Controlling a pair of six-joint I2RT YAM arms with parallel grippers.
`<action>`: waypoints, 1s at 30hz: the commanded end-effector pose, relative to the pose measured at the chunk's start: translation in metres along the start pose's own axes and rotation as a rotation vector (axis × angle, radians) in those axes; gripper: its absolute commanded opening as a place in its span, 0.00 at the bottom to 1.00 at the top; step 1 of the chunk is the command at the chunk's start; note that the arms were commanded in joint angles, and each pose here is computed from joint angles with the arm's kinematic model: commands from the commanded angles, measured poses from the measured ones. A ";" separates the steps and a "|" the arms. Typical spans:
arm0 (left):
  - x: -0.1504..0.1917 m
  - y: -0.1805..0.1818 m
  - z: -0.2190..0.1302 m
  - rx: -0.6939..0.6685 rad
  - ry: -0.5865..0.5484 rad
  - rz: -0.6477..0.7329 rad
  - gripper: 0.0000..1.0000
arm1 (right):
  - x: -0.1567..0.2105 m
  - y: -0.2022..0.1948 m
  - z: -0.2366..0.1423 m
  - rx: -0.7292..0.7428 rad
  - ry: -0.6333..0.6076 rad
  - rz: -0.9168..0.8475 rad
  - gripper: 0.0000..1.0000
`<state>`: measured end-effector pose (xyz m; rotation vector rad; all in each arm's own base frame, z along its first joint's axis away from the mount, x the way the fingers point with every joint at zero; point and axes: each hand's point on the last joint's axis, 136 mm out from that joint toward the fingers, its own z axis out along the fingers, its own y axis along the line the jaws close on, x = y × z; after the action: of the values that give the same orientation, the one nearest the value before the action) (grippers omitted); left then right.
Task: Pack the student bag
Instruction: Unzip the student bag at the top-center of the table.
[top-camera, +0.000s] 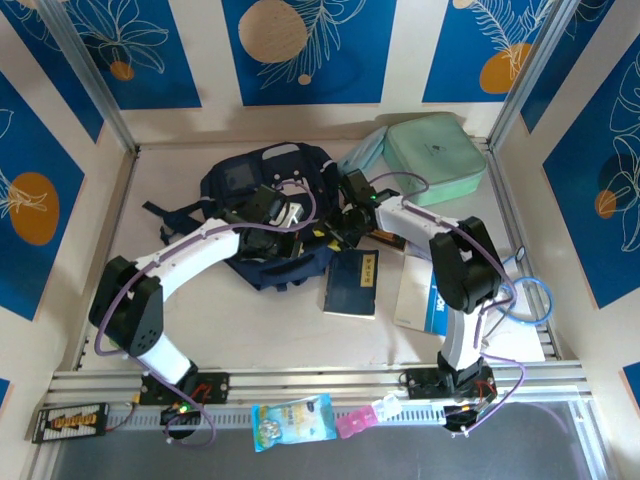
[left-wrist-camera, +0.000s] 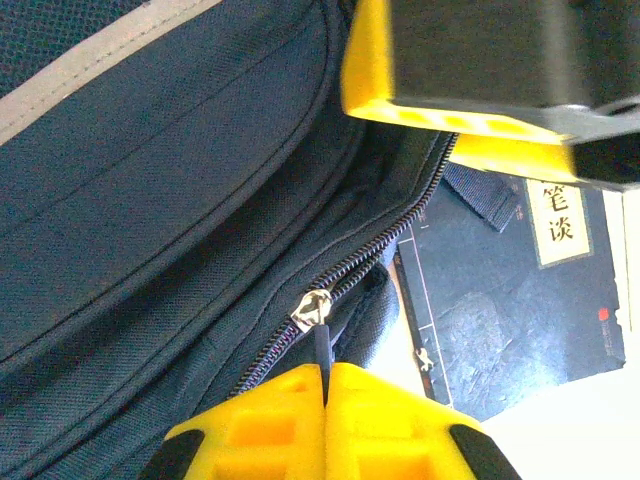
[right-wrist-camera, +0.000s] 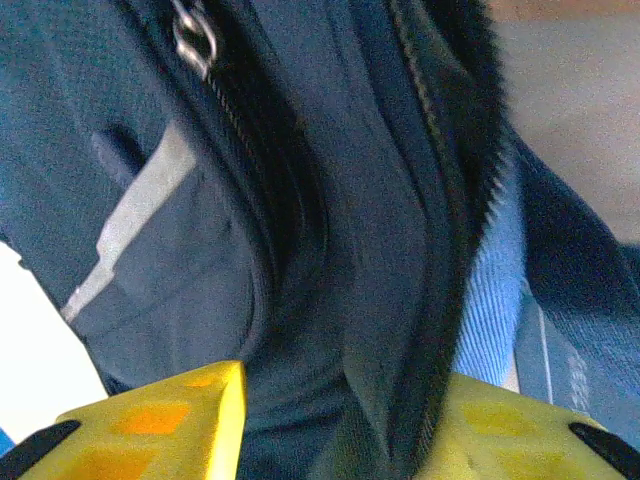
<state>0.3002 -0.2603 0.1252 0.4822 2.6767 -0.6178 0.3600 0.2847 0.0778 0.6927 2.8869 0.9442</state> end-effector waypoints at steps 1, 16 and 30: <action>-0.012 -0.009 -0.004 0.024 -0.053 0.009 0.00 | -0.015 0.030 0.007 -0.066 -0.017 -0.089 0.37; -0.031 0.005 0.012 -0.042 -0.068 -0.035 0.00 | -0.040 0.039 -0.004 -0.050 -0.053 -0.169 0.43; -0.027 0.006 0.012 -0.044 -0.053 -0.039 0.00 | -0.024 0.045 0.015 -0.018 0.015 -0.133 0.51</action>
<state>0.3281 -0.2602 0.1167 0.3967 2.6552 -0.5356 0.4031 0.3090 0.0863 0.4776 2.8640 0.9617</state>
